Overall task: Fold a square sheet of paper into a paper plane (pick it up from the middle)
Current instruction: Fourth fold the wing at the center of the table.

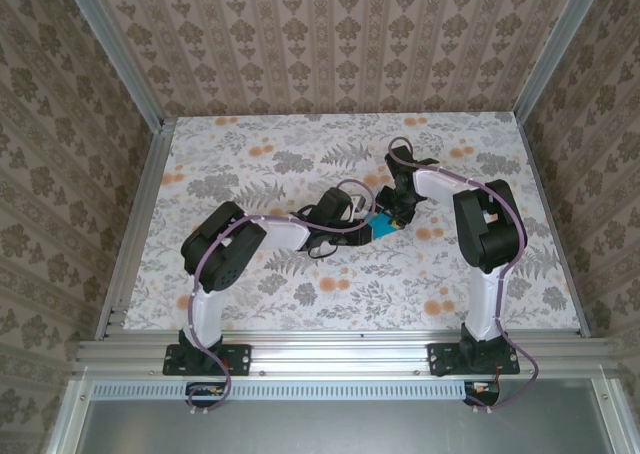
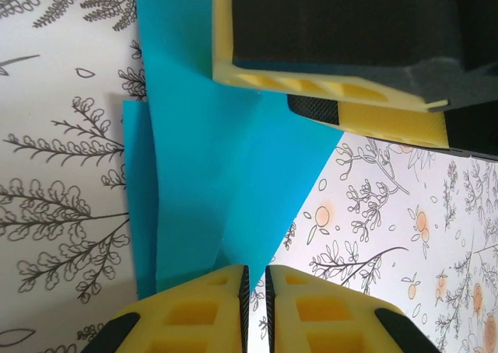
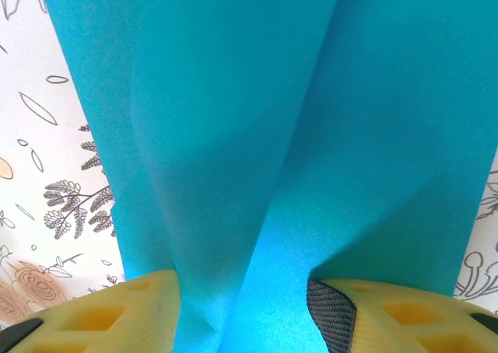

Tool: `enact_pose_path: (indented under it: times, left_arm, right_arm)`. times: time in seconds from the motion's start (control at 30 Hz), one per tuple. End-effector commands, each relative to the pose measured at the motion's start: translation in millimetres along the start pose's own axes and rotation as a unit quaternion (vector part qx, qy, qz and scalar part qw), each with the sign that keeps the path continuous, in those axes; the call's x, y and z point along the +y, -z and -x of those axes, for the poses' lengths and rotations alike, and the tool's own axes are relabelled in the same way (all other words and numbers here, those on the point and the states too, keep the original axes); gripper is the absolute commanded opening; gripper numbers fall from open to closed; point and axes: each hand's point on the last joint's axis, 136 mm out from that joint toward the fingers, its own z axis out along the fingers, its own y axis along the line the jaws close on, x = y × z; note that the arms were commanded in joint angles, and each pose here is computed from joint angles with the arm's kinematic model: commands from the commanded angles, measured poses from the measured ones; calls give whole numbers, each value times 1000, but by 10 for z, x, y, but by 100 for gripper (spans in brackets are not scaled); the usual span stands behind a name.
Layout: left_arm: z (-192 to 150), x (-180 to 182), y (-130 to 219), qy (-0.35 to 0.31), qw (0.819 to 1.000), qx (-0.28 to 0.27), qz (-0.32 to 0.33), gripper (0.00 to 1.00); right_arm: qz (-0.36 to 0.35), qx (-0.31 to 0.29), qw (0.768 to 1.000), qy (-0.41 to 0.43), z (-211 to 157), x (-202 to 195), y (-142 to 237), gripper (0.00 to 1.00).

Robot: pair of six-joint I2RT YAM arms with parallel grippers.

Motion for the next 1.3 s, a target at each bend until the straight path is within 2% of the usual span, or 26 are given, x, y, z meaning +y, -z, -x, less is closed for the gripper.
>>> enact_pose_path:
  times: [0.0, 0.5, 0.73, 0.87, 1.03, 1.27]
  left_arm:
    - [-72, 63, -38, -6, 1000, 14, 16, 17]
    - [-166, 72, -70, 40, 998, 50, -3, 19]
    - [170, -237, 201, 16, 999, -4, -39, 23]
    - [264, -219, 272, 10, 999, -26, -26, 23]
    - [228, -168, 137, 19, 999, -14, -29, 19]
    - [231, -38, 27, 21, 1000, -8, 1, 13]
  right_arm:
    - [-139, 74, 987, -35, -396, -851, -686, 55]
    - [-139, 75, 987, -31, -406, -855, -690, 55]
    - [-138, 74, 987, -31, -404, -852, -686, 55]
    - [-137, 74, 987, -30, -401, -848, -691, 55]
    - [-135, 75, 988, -29, -402, -839, -686, 55]
    - [-134, 75, 988, -28, -407, -835, -686, 55]
